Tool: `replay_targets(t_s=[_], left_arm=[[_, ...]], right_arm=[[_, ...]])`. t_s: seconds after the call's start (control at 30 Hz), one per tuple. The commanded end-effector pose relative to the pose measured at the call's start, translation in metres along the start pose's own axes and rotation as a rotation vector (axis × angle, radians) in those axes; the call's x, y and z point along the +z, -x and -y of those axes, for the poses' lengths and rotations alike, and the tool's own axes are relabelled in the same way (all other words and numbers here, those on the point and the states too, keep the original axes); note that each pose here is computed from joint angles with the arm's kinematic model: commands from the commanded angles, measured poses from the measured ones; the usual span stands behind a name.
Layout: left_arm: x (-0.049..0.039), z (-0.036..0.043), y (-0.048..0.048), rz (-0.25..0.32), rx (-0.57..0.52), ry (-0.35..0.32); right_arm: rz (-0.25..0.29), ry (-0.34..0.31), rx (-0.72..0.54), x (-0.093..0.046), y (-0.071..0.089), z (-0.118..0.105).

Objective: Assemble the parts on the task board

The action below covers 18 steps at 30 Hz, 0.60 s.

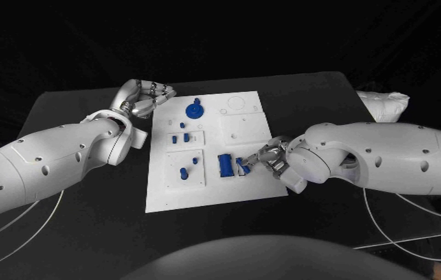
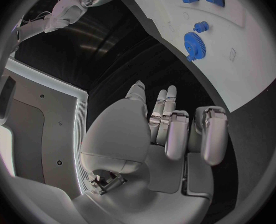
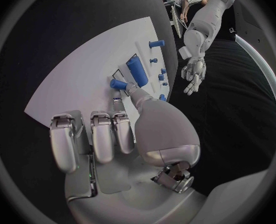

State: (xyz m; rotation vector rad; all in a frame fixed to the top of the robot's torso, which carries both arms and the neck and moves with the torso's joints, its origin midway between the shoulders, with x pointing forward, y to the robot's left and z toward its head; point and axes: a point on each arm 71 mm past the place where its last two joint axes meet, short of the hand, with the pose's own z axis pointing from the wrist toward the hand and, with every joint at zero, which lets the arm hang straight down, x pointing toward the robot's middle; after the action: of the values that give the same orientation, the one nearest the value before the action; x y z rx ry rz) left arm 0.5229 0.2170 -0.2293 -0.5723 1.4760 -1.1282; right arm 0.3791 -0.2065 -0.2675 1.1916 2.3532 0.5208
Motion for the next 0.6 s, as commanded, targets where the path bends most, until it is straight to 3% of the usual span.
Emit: replay_targets(t_s=[0.03, 0.6], left_arm=[[0.0005, 0.0016, -0.0023, -0.016, -0.006, -0.011], [0.0002, 0.0011, -0.0015, -0.015, -0.005, -0.009]], right_arm=[[-0.011, -0.012, -0.03, 0.0004, -0.0012, 0.0026], [-0.015, -0.005, -0.034, 0.0001, -0.0017, 0.0027]])
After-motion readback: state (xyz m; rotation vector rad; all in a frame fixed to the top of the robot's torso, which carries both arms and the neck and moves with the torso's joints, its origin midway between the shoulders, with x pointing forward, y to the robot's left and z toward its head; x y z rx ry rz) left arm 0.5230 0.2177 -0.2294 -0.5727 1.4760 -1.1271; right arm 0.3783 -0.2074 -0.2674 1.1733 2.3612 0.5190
